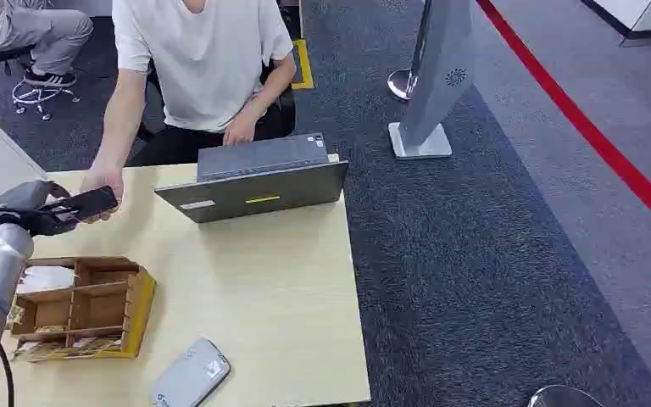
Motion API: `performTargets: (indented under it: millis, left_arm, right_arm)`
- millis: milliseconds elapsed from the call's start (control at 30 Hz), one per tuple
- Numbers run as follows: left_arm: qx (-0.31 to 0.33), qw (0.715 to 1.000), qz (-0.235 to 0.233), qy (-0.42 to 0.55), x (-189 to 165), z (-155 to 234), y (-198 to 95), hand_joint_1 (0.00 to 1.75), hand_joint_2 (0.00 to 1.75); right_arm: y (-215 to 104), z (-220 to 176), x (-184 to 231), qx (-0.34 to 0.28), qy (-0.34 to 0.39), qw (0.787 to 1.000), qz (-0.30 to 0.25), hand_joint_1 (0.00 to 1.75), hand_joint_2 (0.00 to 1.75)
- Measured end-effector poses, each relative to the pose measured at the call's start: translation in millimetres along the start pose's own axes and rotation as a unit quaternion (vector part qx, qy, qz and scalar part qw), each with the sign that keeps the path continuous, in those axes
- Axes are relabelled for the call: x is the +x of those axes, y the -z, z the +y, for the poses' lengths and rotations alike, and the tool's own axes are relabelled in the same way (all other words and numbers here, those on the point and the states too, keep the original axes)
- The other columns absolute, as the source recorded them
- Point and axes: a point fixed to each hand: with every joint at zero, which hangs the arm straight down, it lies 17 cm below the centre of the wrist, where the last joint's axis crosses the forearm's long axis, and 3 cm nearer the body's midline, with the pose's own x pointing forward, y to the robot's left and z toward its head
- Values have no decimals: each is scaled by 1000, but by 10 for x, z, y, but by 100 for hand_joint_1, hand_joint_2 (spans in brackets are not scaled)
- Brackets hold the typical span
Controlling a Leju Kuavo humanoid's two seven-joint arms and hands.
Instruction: Pass the card to the sensor for recognition and then transmit it.
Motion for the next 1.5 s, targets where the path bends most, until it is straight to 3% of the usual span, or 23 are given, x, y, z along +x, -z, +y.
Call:
performTargets:
  millis: [667, 867, 1067, 1200, 1500]
  left_arm:
    - [1, 1000, -7, 7, 59, 22, 1, 175, 175]
    - [43, 999, -4, 3, 101, 171, 20, 175, 175]
    - [147, 987, -69, -17, 574, 392, -56, 175, 175]
    - [222, 969, -106, -30, 967, 445, -293, 175, 175]
    - [250, 956, -148, -32, 1320, 443, -555, 175, 175]
  right_arm:
    - [2, -5, -2, 0, 0, 1000, 0, 0, 175]
    - [1, -2, -2, 1, 7, 1000, 1, 0, 175]
    - [2, -4, -7, 0, 19, 1000, 4, 0, 175]
    - [4, -15, -19, -2, 29, 1000, 8, 0, 175]
    - [6, -26, -29, -5, 32, 999, 9, 0, 175]
